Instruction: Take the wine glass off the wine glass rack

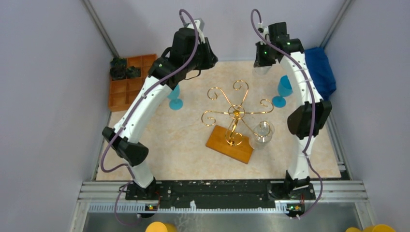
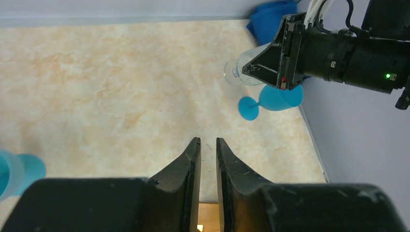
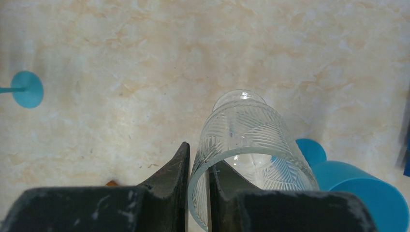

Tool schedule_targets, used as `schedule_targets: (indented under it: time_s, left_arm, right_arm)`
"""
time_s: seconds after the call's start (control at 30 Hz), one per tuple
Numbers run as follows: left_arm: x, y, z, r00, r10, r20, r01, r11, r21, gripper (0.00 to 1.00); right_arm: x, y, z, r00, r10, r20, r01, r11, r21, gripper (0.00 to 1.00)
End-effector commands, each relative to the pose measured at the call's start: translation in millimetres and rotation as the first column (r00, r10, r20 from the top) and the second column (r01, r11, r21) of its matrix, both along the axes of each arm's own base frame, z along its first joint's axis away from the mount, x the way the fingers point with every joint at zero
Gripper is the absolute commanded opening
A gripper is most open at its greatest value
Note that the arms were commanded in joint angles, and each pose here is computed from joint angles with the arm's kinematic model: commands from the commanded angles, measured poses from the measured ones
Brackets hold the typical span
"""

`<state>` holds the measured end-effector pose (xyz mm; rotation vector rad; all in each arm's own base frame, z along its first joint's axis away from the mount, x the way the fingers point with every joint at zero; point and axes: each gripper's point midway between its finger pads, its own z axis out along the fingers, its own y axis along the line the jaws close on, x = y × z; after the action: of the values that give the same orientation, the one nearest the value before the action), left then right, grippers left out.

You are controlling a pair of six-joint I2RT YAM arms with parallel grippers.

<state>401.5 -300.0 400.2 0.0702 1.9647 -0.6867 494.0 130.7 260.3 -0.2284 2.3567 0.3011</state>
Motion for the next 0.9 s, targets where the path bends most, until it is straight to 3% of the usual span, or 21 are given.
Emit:
schedule_targets:
  time_s: [0.0,0.87]
  left_arm:
    - [-14,28,5,0.997,0.066,0.030,-0.067,0.997,0.045,0.23]
    - [-32,25,-11,1.000,0.025,0.017,-0.025,0.999,0.039,0.26]
  right_arm:
    - [14,1,-6,0.999,-0.002,0.036,0.006,0.995,-0.097,0.00]
    - [26,22,-134,0.993,0.004,-0.116,-0.010,0.999,-0.049,0.00]
